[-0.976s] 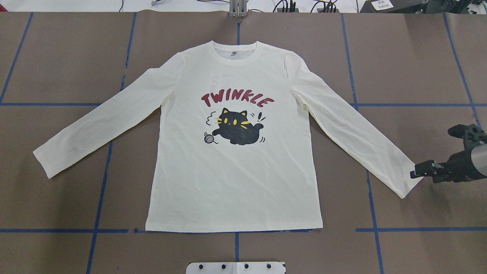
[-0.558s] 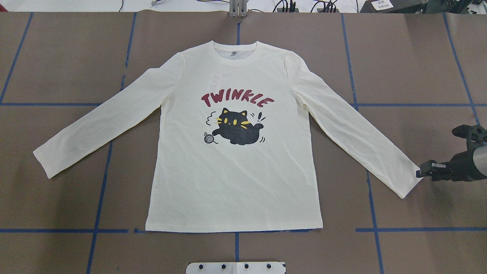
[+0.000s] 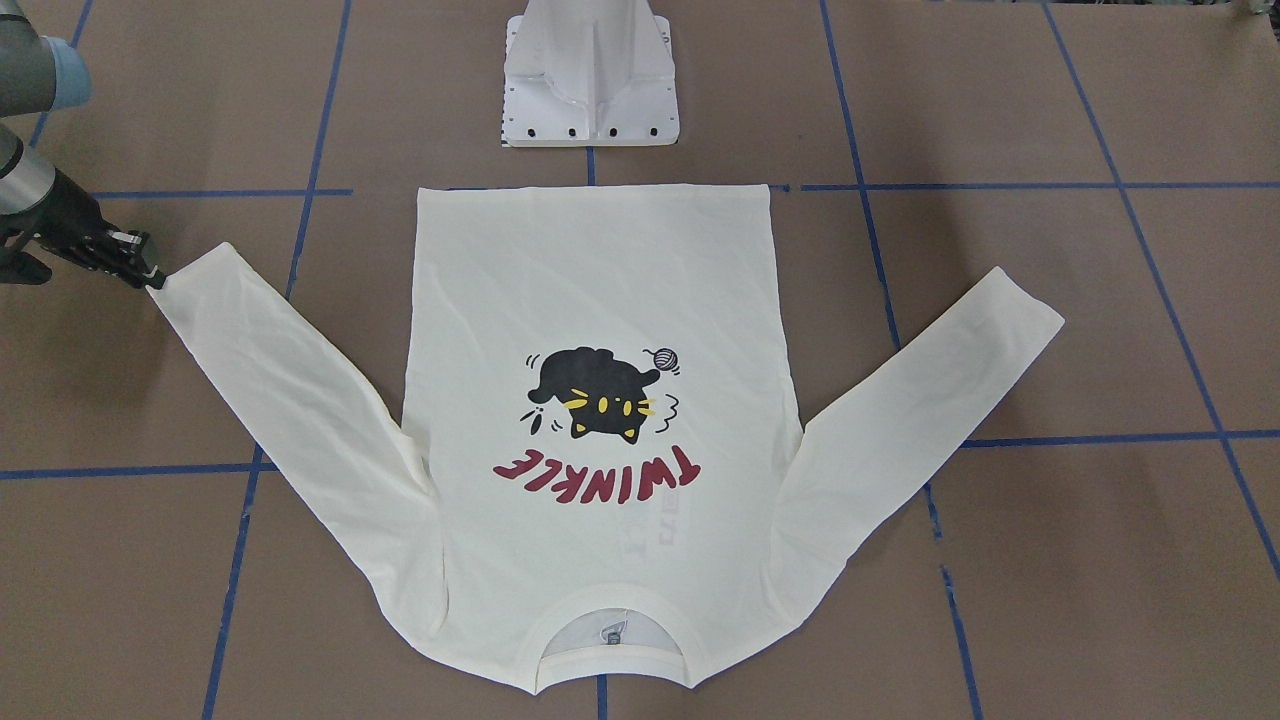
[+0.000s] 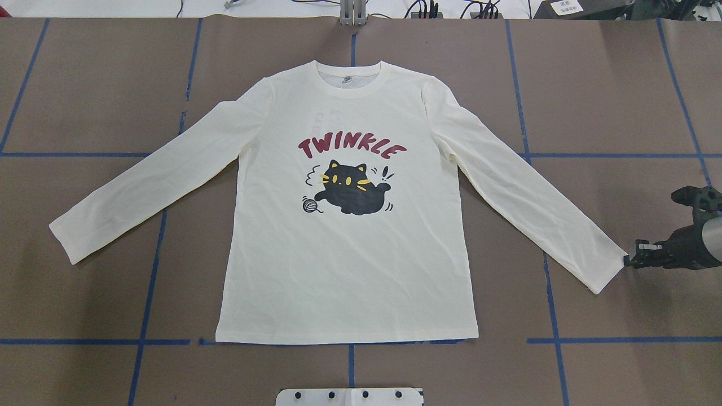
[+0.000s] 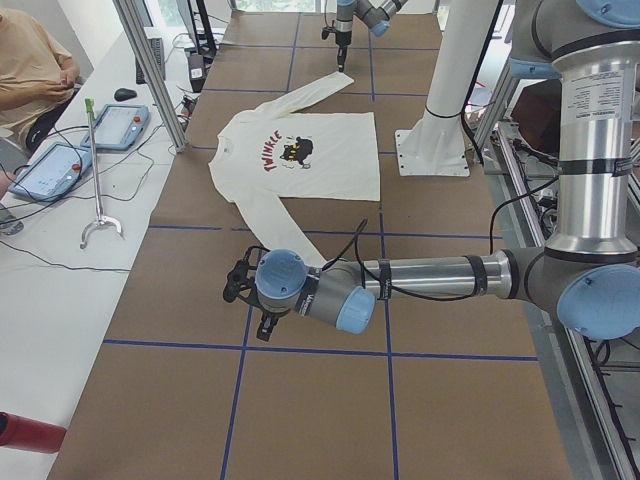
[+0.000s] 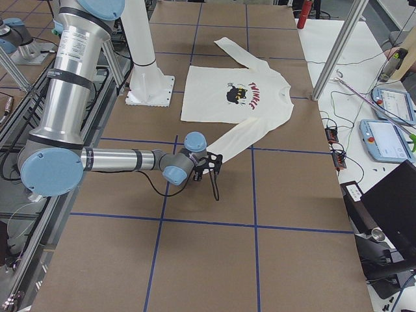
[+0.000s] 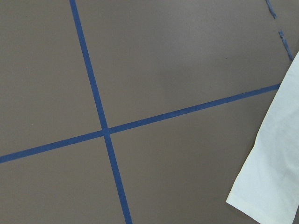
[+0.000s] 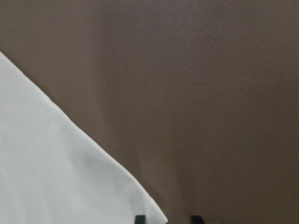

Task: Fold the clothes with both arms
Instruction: 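Move the right gripper to the cuff of the sleeve nearest it and grasp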

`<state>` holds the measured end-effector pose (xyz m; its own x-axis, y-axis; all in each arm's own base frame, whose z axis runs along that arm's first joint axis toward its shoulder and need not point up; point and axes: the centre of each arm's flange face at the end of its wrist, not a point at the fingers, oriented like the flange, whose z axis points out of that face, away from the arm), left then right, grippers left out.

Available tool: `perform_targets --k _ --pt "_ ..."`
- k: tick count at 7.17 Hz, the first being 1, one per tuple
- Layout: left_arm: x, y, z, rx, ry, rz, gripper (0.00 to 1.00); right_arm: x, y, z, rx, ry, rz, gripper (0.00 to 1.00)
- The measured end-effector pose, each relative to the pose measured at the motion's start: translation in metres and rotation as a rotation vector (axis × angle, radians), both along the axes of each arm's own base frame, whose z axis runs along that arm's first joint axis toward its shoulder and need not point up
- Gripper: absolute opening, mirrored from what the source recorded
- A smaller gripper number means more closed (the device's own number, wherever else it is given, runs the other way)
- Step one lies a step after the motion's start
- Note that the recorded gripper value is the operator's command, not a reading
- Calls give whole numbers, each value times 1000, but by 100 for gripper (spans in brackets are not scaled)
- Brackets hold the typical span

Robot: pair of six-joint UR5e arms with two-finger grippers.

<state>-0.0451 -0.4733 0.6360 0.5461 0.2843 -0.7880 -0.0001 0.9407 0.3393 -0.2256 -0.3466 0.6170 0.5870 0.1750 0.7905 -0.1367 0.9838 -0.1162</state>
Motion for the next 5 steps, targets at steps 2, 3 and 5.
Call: perform_targets --k 2,3,5 --pt "0 6 5 3 0 0 100 -7 -6 -7 8 -14 -6 0" --pt "0 10 9 11 1 0 100 -7 -11 -12 11 -26 -4 0" --pt "1 12 10 4 20 -2 100 -2 -27 -62 33 -113 -6 0"
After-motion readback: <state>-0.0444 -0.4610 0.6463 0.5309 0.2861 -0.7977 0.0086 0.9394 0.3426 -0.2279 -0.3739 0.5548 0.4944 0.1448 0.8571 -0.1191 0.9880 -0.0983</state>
